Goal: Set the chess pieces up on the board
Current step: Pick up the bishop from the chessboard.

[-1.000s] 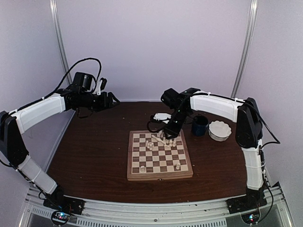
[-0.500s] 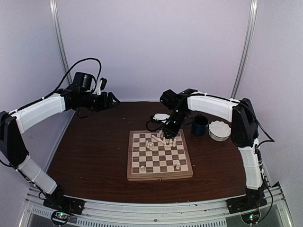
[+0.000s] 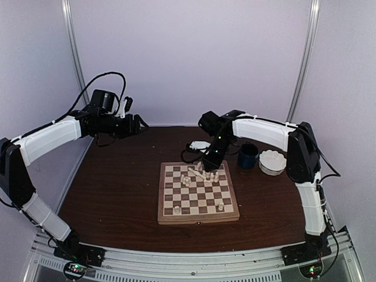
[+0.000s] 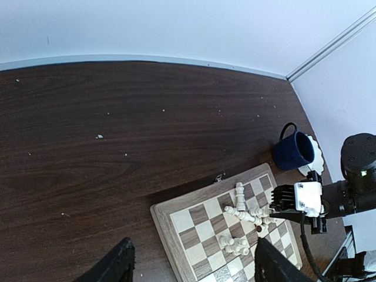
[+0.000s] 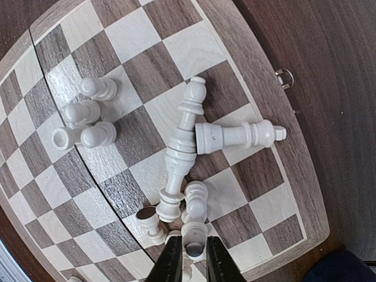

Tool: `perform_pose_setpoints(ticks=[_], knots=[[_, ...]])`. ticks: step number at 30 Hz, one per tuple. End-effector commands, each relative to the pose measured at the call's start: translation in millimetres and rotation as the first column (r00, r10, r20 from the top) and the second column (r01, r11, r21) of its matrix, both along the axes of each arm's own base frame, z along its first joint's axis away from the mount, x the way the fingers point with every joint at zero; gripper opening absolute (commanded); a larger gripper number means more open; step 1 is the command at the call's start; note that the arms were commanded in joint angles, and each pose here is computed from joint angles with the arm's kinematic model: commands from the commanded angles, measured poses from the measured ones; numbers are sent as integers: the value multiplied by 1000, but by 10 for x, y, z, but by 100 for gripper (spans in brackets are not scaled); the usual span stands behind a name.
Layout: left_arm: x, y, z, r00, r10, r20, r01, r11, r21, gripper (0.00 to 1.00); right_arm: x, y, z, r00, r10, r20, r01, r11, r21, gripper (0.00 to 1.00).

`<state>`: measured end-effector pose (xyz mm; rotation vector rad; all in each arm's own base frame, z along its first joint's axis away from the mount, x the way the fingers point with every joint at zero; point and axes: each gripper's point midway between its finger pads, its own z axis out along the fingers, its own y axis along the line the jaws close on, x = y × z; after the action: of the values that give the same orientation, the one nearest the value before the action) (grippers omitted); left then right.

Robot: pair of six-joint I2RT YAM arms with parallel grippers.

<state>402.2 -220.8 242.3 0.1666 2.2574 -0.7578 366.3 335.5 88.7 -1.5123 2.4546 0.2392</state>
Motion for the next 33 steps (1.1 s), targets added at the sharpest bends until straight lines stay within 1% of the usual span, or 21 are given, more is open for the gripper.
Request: perform_pose_setpoints(ticks=[1,6,14,17,26,30,33], knots=[[87,1,179,999,5,51,-4,1000,-31,70,22,-15,-73,1000,-12,-23,12,1000,-6,19],[87,2,178,999,6,50,-5,1000,-31,70,20,-26,-114,1000,-14,-27,13,1000,-17,18],[87,3,178,999,7,51,-5,1000,-31,70,26,-35,-74,1000,-15,-18,15,1000,-19,10],[86,2,184,999,6,52,-4,999,-31,70,31,-52,41,1000,-16,3,16,1000,-14,8],[87,-4,155,999,4,44,-3,1000,-31,69,17,-187,547,992,-19,127,17,1000,19,7],[87,-10,147,999,2,41,-1,999,-35,69,-109,-210,672,991,4,135,-10,999,46,7],[90,-11,138,999,3,39,-2,999,-34,70,-290,-185,735,992,42,120,-51,996,73,7]])
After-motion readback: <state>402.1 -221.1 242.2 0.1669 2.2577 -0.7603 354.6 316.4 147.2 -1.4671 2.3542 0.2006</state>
